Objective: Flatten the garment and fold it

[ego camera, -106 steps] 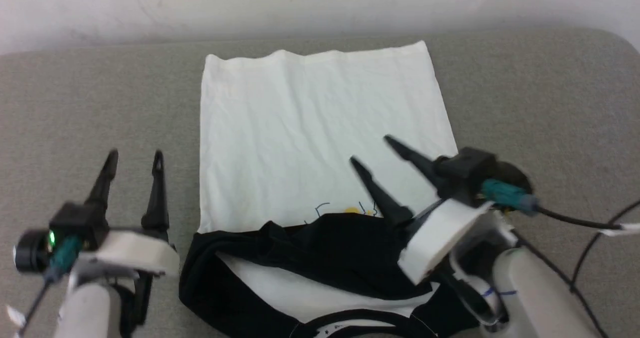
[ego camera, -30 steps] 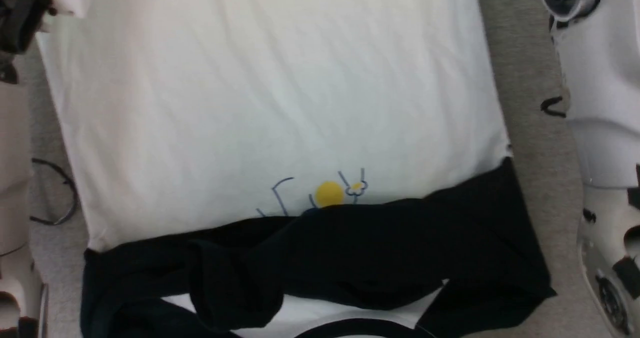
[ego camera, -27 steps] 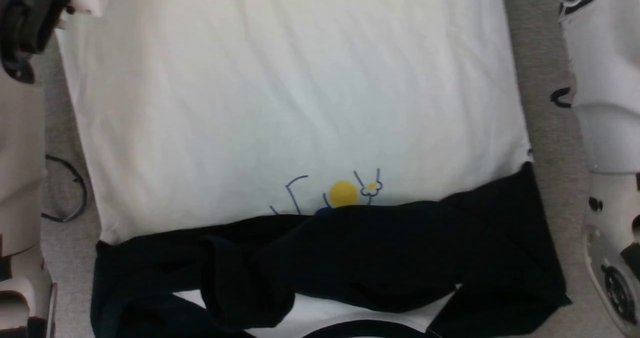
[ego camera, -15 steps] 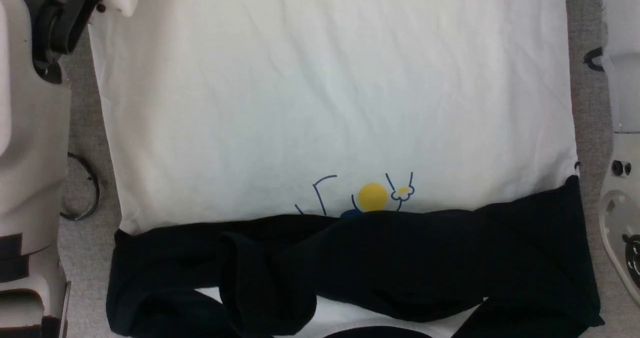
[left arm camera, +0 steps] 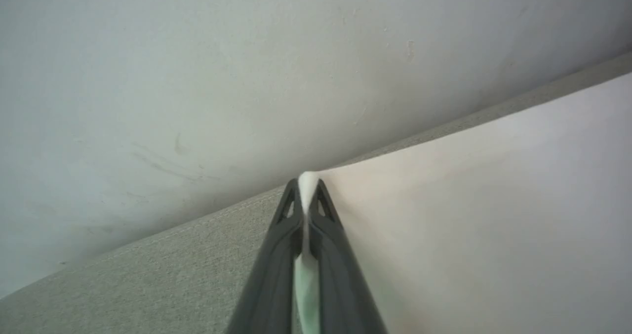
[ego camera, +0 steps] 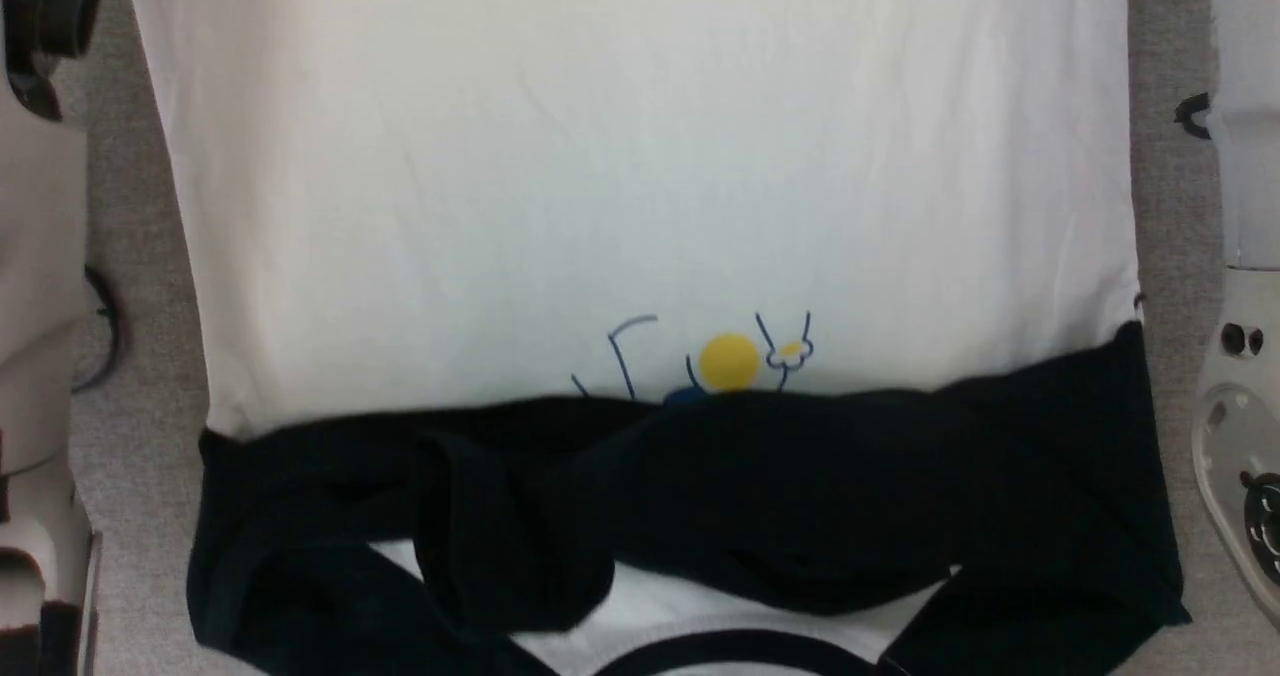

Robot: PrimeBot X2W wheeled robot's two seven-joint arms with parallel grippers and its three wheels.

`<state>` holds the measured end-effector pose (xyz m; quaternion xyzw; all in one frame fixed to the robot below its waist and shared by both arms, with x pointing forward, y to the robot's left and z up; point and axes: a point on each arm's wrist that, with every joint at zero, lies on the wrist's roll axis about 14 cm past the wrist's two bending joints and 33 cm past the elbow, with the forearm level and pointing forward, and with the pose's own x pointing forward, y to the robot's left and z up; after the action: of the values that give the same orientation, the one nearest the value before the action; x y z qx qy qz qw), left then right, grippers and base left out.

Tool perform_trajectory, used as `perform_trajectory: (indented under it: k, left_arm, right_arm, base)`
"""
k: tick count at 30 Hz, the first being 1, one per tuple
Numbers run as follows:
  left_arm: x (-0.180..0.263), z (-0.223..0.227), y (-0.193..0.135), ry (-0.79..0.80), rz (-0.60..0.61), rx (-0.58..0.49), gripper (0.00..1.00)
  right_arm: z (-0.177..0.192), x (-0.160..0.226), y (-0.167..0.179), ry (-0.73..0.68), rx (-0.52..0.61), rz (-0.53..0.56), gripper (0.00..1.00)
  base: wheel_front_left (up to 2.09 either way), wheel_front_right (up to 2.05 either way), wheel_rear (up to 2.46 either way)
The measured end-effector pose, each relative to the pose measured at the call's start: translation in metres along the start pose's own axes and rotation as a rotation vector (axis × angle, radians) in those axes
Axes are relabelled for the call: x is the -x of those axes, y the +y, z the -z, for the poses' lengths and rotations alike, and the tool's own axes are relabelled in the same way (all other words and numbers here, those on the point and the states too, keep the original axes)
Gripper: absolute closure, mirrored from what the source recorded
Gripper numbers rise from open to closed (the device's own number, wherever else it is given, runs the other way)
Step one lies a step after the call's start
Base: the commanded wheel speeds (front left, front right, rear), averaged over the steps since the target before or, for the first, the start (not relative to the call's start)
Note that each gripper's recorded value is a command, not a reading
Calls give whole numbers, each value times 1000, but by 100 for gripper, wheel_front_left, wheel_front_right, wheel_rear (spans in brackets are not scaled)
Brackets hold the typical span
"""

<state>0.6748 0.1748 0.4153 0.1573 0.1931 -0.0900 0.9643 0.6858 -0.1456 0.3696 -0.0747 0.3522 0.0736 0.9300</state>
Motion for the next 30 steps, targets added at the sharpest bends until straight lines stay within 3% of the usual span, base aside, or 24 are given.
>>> perform_trajectory:
  k: [8,14,22,30]
  left_arm:
    - [-7,-43,17,-223,-94,-26,100]
    - [5,-62,25,-312,-114,-16,100]
    - [51,-56,21,-348,-93,50,100]
    - [123,-56,15,-409,-100,148,100]
  right_arm:
    - [-32,17,-25,-195,-16,60,100]
    - [-59,42,-23,-348,-47,34,100]
    - [-56,91,-9,-464,-75,-30,100]
    - [-45,161,-8,-567,-59,-69,100]
  base:
    - [0,0,0]
    - [0,0,0]
    - [0,0,0]
    - [0,0,0]
